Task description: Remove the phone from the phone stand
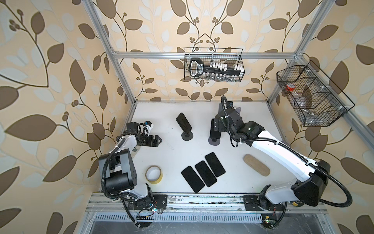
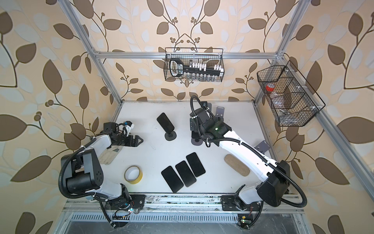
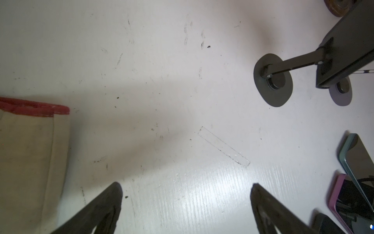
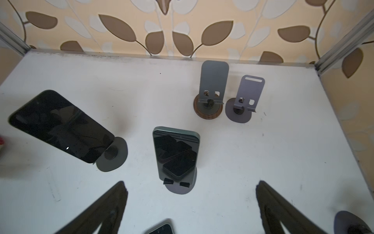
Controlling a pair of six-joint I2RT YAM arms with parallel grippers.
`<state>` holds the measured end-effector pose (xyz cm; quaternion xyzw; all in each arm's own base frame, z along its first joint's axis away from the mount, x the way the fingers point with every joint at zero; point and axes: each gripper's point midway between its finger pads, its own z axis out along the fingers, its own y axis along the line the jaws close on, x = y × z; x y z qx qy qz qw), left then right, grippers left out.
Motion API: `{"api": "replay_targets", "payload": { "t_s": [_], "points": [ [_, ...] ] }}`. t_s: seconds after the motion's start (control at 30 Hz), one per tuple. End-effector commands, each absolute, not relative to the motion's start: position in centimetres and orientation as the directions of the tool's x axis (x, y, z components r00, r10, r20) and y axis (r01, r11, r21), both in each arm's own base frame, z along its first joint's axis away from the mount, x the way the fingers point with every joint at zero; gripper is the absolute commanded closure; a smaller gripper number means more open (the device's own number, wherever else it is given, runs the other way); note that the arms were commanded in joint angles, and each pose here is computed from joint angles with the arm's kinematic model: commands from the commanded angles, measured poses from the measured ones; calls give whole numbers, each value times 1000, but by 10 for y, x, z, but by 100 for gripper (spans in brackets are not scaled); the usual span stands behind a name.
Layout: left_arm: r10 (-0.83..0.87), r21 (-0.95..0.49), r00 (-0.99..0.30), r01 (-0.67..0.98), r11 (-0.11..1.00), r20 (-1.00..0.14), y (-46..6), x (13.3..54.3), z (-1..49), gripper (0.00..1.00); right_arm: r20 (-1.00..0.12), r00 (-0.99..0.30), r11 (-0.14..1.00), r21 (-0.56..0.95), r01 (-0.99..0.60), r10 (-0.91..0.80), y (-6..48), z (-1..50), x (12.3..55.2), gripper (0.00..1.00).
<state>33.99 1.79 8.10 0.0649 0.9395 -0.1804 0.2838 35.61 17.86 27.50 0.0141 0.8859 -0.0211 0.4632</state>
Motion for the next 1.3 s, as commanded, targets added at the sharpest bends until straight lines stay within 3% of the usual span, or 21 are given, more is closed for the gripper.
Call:
{"api": "replay_targets", "payload": {
  "t_s": [0.0, 0.17, 0.37, 0.7, 1.27],
  "points": [
    [16, -282, -801, 230, 932, -599, 21, 342, 93, 1, -843, -539, 992, -69, 109, 1, 162, 282, 353, 0],
    [5, -266, -801, 204, 942, -599, 26, 343, 91, 1, -806, -572, 988, 144, 62, 153, 183, 271, 355, 0],
    [-13, -254, -810, 169, 953, -586, 32, 346, 89, 1, -770, -577, 962, 238, 135, 271, 192, 259, 363, 0],
    [-24, -252, -820, 147, 956, -571, 35, 347, 86, 1, -711, -677, 981, 114, 158, 191, 205, 228, 380, 0],
    [-25, -254, -821, 148, 956, -571, 35, 347, 85, 1, -698, -707, 968, -84, 237, 113, 200, 201, 413, 0]
  ]
}}
